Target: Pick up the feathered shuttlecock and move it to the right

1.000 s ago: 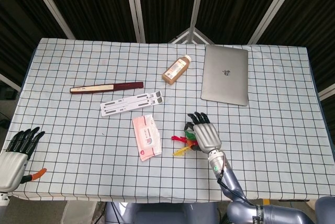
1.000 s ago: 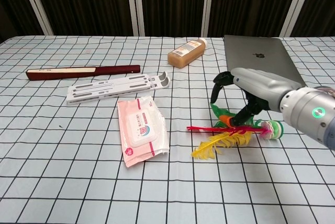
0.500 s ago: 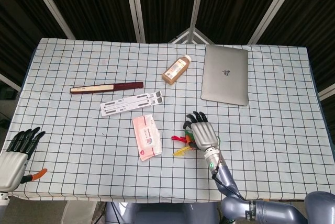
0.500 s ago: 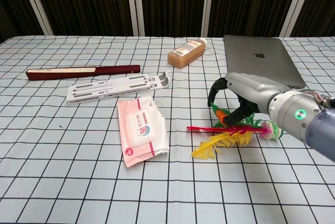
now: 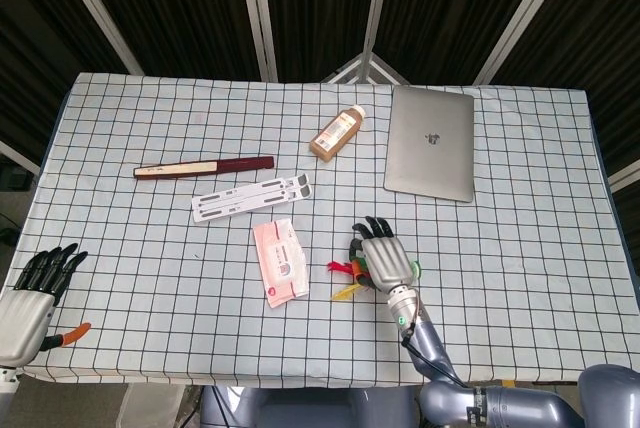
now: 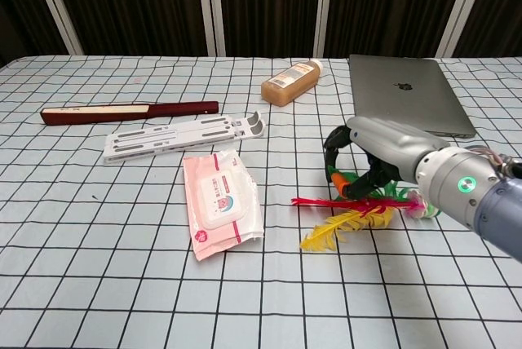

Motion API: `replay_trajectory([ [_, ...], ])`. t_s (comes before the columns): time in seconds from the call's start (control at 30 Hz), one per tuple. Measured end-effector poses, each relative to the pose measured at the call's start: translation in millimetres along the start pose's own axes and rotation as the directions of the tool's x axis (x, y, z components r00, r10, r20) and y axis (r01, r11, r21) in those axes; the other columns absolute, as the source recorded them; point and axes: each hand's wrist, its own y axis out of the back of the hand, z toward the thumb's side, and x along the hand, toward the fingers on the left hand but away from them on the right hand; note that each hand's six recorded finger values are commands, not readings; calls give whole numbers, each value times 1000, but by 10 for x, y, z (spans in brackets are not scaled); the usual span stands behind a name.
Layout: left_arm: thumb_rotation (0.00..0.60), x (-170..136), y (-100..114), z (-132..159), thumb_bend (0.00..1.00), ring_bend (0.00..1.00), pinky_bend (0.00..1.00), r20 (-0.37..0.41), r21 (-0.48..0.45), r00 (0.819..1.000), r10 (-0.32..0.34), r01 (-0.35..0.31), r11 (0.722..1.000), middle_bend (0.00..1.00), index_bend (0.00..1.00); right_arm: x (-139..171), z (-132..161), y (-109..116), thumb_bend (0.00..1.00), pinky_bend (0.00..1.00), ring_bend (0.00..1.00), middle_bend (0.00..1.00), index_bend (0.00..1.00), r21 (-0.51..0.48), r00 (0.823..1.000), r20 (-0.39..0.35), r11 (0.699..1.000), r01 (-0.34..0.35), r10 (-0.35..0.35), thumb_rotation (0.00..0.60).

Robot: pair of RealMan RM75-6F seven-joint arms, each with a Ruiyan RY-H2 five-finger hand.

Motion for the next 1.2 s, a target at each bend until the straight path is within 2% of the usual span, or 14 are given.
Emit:
replay_trajectory([
  [0.27, 600, 0, -3, -2, 0, 0, 0, 0, 0, 1000, -3, 3, 1000, 0, 0, 30, 43, 120, 592, 0, 0, 210, 559, -8, 1000, -14, 1000, 23, -23, 600],
  [0.57, 600, -4, -13, 3, 0, 0, 0, -1, 7, 1000, -5, 5, 1000, 0, 0, 138, 8, 670, 592, 0, 0, 215, 559, 9, 991, -22, 991, 130, -130, 600],
  [0.9, 600, -10, -19, 9, 0, 0, 0, -1, 17, 1000, -4, 4, 1000, 0, 0, 422, -419, 1185, 593, 0, 0, 215, 559, 44, 976, 54, 977, 208, -210, 600],
  [1.2, 600, -21, -44, 15, 0, 0, 0, -8, 28, 1000, -10, 11, 1000, 0, 0, 607, -769, 1304, 592, 0, 0, 215, 562, 13, 969, 108, 975, 222, -222, 600],
])
